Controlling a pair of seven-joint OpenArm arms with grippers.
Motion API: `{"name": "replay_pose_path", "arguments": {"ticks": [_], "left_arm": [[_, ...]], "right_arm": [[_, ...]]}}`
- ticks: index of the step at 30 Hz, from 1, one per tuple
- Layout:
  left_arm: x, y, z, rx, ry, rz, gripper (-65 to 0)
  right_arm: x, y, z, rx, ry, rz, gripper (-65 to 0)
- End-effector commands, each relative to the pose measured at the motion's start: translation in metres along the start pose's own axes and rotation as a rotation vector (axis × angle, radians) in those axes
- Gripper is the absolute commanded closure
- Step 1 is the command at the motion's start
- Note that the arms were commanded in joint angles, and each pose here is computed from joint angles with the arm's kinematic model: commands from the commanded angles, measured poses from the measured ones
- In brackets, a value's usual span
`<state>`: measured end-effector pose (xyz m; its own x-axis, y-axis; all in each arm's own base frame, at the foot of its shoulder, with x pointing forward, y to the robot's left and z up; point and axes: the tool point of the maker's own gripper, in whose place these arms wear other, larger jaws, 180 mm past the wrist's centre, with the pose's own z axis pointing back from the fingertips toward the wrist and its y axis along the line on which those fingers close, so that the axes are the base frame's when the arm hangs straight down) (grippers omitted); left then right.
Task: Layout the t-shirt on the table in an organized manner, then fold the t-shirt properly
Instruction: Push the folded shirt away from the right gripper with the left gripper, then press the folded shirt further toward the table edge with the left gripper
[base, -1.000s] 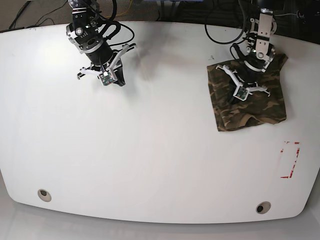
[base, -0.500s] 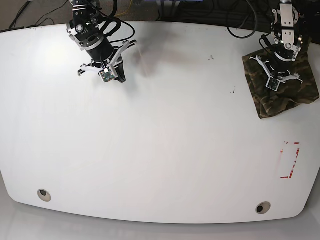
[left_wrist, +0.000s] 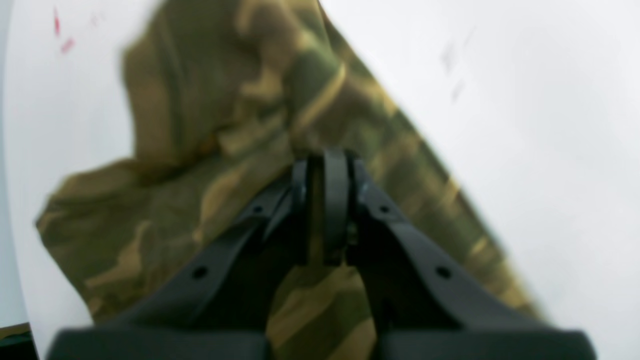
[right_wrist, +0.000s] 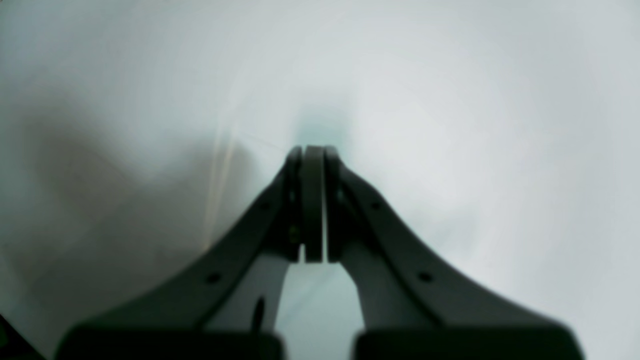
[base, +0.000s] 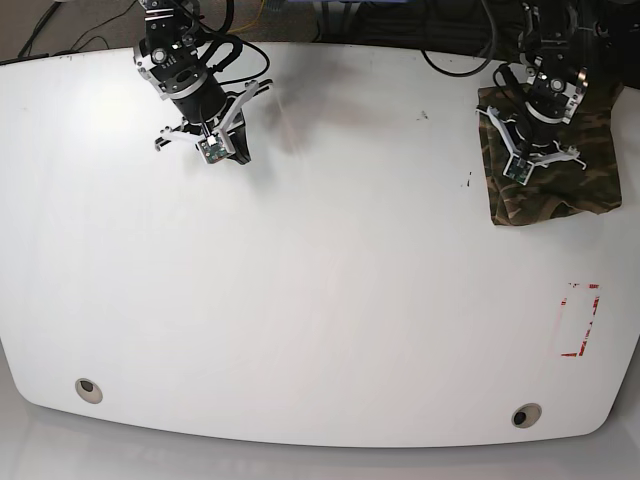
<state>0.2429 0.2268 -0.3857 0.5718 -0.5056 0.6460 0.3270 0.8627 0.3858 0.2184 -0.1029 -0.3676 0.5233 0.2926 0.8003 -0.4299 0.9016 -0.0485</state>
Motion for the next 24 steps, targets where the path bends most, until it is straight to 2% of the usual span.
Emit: {"name": "replay_pose_path", "arguments": {"ticks": [1,12,24], "left_arm": [[0.011,-0.004,0.005,0.004,-0.026,0.015,-2.6],[-0.007,-0.046,0.026,-0.054,0.01,0.087,-2.6],[-0.026,-0.062,0.037,-0.087,0.059,0.106,-2.6]], "right_arm": [[0.013,-0.002,0.003,-0.007,-0.049,0.007,0.0],[0.013,0.006,0.003,0.038,-0.048,0.032,0.0],[0.013,0.006,0.003,0.039,-0.048,0.033,0.0]]}}
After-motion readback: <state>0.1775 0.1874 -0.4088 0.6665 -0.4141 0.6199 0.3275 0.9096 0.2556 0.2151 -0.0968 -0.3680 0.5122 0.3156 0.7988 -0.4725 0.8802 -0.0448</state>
